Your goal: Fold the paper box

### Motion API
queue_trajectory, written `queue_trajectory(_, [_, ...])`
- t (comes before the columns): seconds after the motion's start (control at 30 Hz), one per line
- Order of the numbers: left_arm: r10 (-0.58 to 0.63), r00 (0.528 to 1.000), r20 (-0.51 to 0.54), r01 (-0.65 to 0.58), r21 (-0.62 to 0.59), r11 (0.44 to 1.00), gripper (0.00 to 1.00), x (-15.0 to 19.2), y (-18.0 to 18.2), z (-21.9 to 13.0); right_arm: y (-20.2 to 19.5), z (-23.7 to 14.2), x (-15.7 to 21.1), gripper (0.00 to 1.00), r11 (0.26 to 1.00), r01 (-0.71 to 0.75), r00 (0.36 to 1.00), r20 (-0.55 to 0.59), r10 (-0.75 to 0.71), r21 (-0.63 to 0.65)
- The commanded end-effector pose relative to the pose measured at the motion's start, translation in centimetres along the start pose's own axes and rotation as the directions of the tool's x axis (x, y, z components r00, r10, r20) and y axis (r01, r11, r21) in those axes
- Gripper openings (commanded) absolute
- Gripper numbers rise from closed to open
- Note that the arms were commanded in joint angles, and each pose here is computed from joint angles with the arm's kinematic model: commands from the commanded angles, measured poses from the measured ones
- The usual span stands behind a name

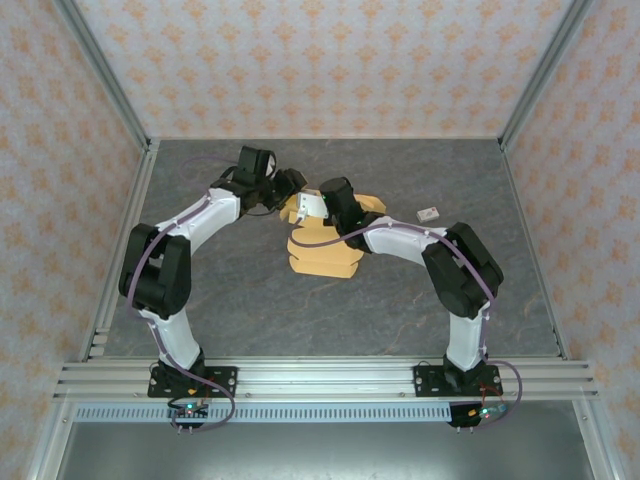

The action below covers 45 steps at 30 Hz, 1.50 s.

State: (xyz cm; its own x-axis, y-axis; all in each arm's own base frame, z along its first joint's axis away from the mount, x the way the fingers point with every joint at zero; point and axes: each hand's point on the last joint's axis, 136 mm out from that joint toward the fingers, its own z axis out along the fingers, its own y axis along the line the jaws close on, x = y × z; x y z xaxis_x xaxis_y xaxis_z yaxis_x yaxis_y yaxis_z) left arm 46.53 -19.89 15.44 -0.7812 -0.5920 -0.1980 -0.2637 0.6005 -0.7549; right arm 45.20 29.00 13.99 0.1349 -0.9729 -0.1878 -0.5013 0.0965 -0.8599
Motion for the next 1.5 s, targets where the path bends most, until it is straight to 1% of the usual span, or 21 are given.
queue_trajectory(0.0, [0.0,1.0,-0.005,0.0,-0.022,1.0,0.48,-0.1,0.0,0.7,-1.5,-0.1,-1.1,0.0,0.999,-0.012,1.0,0.016,0.011,0.05])
queue_trajectory(0.13, [-0.066,0.998,-0.011,0.066,0.033,0.997,0.47,-0.3,-0.1,1.3,-1.4,-0.1,-1.1,0.0,0.999,-0.017,1.0,0.019,0.016,0.047])
queue_trajectory(0.23, [-0.119,0.993,0.015,0.117,0.081,0.99,0.45,-1.1,-0.2,0.7,-1.3,0.0,-1.1,0.0,0.999,-0.016,1.0,0.015,0.016,0.046])
queue_trajectory(0.3, [-0.146,0.989,0.014,0.143,0.11,0.984,0.44,-1.5,-0.4,0.3,-1.3,0.1,-1.1,0.0,0.999,-0.018,1.0,0.015,0.018,0.045])
queue_trajectory(0.4, [-0.153,0.988,-0.002,0.152,0.116,0.982,0.43,-1.3,-0.4,0.6,-1.3,0.2,-1.2,0.0,0.999,-0.023,1.0,0.016,0.022,0.044])
queue_trajectory(0.53, [-0.219,0.976,-0.006,0.217,0.152,0.964,0.43,-1.2,0.1,0.8,-1.4,0.4,-1.2,0.0,0.999,-0.028,1.0,0.011,0.028,0.046])
queue_trajectory(0.63, [-0.235,0.972,-0.019,0.235,0.172,0.957,0.43,-1.0,-0.2,0.7,-1.1,0.5,-1.2,0.0,0.999,-0.025,1.0,0.009,0.024,0.039])
queue_trajectory(0.8, [-0.233,0.972,0.023,0.227,0.164,0.96,0.44,-1.6,0.3,-0.7,-1.3,0.4,-1.0,0.0,0.999,-0.026,1.0,0.009,0.026,0.043])
queue_trajectory(0.97, [-0.238,0.971,0.013,0.231,0.181,0.956,0.43,-1.7,0.1,-1.2,-1.3,0.4,-1.1,0.0,0.999,-0.03,0.999,0.015,0.029,0.039])
queue_trajectory(1.17, [-0.238,0.971,0.006,0.233,0.188,0.954,0.42,-1.8,0.0,-1.3,-1.4,0.4,-1.2,0.0,0.999,-0.033,0.999,0.018,0.032,0.039])
queue_trajectory(1.3, [-0.242,0.97,0.002,0.238,0.181,0.954,0.41,-1.7,0.3,-0.7,-1.5,0.3,-1.3,0.0,0.999,-0.034,0.999,0.023,0.034,0.04])
queue_trajectory(1.47, [-0.264,0.964,-0.034,0.265,0.207,0.942,0.4,-0.9,-0.1,-0.1,-1.5,0.6,-1.2,0.0,0.999,-0.034,0.999,0.016,0.033,0.038])
